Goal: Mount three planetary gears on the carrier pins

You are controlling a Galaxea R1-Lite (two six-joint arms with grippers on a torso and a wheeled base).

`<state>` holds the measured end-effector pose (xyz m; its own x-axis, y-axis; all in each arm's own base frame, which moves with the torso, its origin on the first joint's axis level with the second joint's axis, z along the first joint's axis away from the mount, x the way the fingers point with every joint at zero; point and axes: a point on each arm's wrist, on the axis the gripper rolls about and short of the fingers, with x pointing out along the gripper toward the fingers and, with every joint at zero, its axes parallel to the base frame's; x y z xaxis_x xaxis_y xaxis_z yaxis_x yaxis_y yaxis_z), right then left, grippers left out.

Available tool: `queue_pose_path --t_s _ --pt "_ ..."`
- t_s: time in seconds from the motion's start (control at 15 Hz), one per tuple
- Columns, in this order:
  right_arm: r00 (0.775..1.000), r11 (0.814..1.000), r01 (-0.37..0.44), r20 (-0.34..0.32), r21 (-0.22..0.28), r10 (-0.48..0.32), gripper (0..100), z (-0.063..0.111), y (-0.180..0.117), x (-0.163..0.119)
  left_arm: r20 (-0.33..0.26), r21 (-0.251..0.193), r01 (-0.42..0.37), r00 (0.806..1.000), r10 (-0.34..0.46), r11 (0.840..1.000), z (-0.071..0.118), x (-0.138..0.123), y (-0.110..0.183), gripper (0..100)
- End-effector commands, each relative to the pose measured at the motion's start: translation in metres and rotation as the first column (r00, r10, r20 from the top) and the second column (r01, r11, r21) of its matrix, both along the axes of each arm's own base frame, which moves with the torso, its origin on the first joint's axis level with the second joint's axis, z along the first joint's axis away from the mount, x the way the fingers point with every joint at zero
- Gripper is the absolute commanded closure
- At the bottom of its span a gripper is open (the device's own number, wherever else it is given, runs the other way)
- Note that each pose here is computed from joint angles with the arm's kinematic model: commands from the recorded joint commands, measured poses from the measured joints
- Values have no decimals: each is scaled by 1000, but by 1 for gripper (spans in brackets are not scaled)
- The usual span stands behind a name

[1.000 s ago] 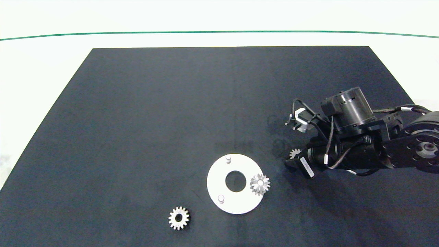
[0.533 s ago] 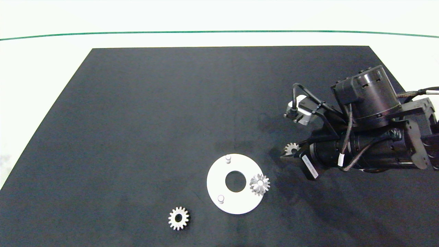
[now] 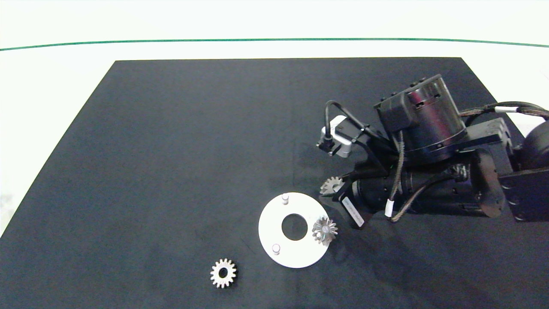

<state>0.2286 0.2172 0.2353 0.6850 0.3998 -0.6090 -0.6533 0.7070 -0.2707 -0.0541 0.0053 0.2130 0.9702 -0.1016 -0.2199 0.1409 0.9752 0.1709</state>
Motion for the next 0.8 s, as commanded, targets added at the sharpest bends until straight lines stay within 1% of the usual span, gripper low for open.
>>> queue_pose_path --t_s 0.07,0.2,0.33,0.4,0.47,0.67,0.8 --pt "999 999 -27 -20 -31 26 78 -15 25 9 4 0 0 1000 0 1000 1 -1 0 0" --pt "999 998 -49 -15 -37 48 78 -17 38 9 10 -2 0 1000 0 1000 3 -2 0 0" --pt "999 997 -47 -2 -54 47 78 -18 51 14 14 -4 0 1000 0 1000 4 -2 0 0" --pt "998 996 -57 -13 -66 56 78 -17 58 15 16 -4 1 1000 -1 1000 4 -3 0 0" --pt "998 995 -60 -23 -75 58 78 -18 62 16 16 -4 1 1000 -1 1000 4 -3 0 0" --pt "998 995 -66 -28 -81 64 78 -21 68 19 20 -4 1 1000 -1 1000 5 -3 0 0" --pt "998 994 -61 -36 -92 58 78 -26 71 22 22 -4 1 1000 -1 1000 5 -3 0 0"
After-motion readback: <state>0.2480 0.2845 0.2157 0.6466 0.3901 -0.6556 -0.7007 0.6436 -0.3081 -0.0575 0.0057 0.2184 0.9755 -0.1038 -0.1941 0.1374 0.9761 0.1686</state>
